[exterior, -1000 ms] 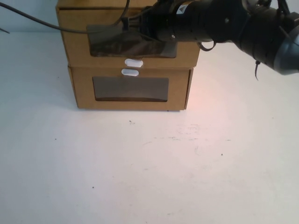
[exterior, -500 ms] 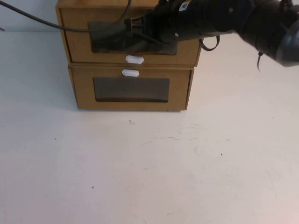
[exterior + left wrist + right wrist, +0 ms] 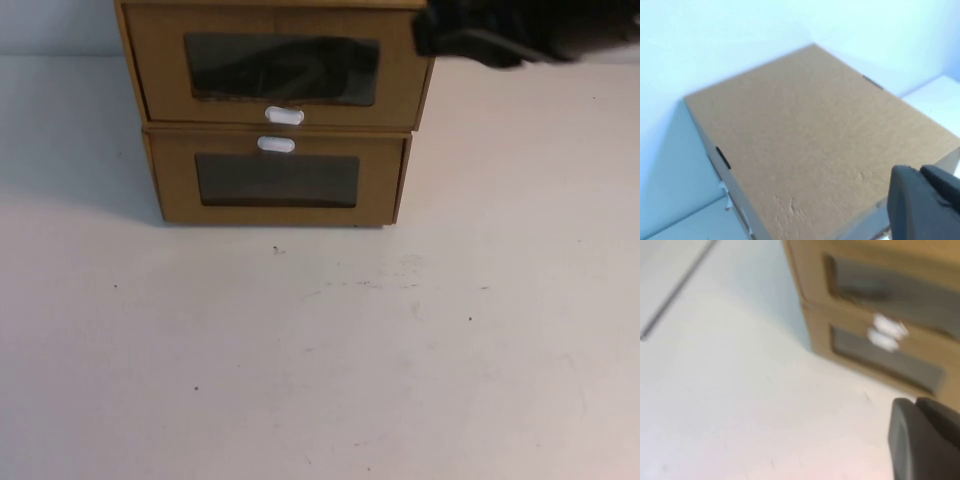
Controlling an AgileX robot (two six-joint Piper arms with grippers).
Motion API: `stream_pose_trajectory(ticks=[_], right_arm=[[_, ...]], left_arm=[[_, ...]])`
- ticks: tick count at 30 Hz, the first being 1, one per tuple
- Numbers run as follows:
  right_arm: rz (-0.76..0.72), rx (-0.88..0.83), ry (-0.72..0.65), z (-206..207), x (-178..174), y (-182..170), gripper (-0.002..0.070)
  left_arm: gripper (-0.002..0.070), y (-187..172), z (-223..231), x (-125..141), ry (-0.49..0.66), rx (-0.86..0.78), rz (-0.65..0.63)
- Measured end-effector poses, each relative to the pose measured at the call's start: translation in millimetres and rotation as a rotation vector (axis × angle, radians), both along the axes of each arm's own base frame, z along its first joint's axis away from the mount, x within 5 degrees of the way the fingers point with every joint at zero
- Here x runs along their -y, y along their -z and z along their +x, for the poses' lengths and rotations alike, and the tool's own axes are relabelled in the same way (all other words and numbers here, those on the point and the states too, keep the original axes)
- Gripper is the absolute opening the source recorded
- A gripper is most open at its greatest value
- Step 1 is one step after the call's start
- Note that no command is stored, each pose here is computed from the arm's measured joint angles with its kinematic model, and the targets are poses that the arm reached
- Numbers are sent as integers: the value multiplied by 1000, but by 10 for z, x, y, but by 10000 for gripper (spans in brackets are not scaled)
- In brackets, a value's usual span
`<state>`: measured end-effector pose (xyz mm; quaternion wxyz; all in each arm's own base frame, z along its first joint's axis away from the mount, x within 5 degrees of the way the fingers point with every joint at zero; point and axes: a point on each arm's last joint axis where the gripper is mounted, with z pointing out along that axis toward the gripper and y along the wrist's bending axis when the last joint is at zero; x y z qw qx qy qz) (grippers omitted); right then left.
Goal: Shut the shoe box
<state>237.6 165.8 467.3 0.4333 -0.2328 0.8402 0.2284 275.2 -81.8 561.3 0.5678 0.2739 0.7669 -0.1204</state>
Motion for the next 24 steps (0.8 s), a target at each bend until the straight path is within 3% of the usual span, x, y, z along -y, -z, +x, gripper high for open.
stream_pose_trajectory(ticks=[5,10,17,24], right_arm=[[6,1,43,-821,494,157,-11],[76,13,73,-1559,992,530,-11],[171,72,92,-2189,1426,1202,-11],[345,235,69,-2242,1437,1713,-11]], left_arm=[[-2,-7,-665,-134,-23,69,-35],[-2,364,-1357,-273,-42,142,-64],[-2,1358,-2222,-482,-114,281,-190],[-2,2340,-2523,-554,-136,274,-200]])
